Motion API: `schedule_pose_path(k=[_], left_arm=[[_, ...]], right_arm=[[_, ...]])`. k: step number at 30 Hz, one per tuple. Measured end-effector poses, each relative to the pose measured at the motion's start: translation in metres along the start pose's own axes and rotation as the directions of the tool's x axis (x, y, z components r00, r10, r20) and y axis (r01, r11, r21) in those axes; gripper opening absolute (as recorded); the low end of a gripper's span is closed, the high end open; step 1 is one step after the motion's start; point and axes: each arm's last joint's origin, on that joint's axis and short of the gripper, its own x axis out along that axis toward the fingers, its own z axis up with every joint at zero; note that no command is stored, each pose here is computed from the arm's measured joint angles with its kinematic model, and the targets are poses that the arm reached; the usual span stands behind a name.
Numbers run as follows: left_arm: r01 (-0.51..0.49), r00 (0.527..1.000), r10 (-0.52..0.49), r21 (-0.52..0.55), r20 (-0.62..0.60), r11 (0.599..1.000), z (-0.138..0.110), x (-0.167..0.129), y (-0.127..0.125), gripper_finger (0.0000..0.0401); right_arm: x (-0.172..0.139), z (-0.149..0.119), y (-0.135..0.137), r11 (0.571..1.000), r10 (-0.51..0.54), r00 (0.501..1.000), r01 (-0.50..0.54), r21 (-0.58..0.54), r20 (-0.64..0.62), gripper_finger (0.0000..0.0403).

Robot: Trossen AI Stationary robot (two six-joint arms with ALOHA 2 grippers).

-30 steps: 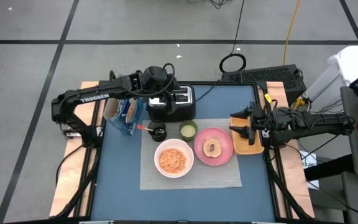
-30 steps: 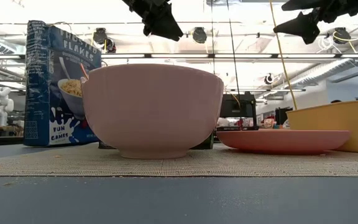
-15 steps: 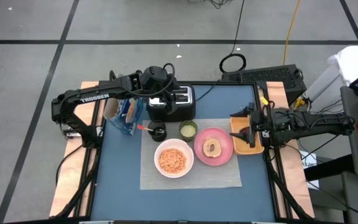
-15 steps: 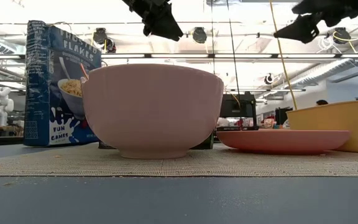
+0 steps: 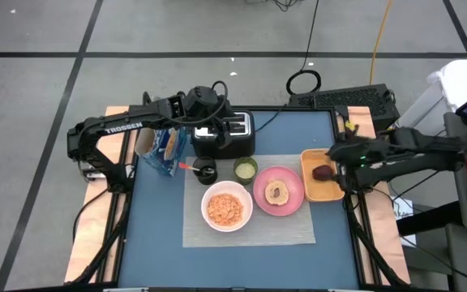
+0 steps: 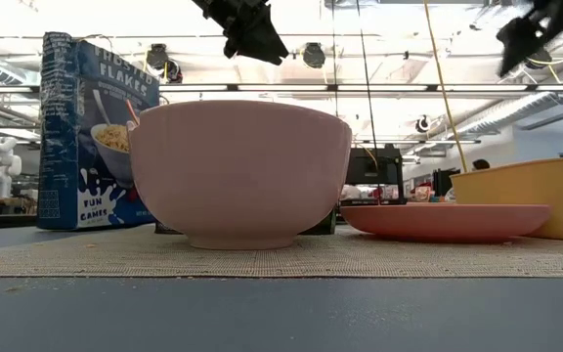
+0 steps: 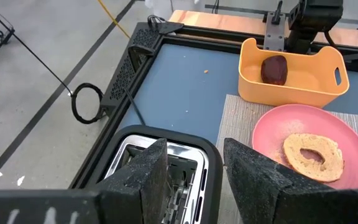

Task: Arrange a breakfast setting
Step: Put the apple on the top right of the gray mat

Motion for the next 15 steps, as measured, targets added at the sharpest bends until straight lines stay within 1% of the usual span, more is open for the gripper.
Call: schedule_pose_path(k=[3, 5, 10, 15], left_arm=[[0.000, 1.000, 0.000, 0.000, 0.000, 1.000, 0.000, 0.000, 0.000, 0.0166], [0.000, 1.000, 0.000, 0.000, 0.000, 1.000, 0.000, 0.000, 0.000, 0.0166], [0.000, 1.000, 0.000, 0.001, 0.001, 1.000, 0.000, 0.000, 0.000, 0.0166], [0.000, 1.000, 0.000, 0.001, 0.001, 1.000, 0.000, 0.000, 0.000, 0.0166]], right_arm=[[0.018, 0.000, 0.002, 0.999, -0.035, 0.984, 0.034, -0.005, -0.174, 0.0391], [0.033, 0.001, 0.004, 0.998, -0.054, 0.966, 0.048, -0.029, -0.252, 0.0391], [0.064, 0.001, 0.007, 0.989, -0.090, 0.914, 0.036, -0.142, -0.396, 0.0391], [0.087, 0.000, 0.008, 0.979, -0.117, 0.863, 0.018, -0.201, -0.492, 0.0391]])
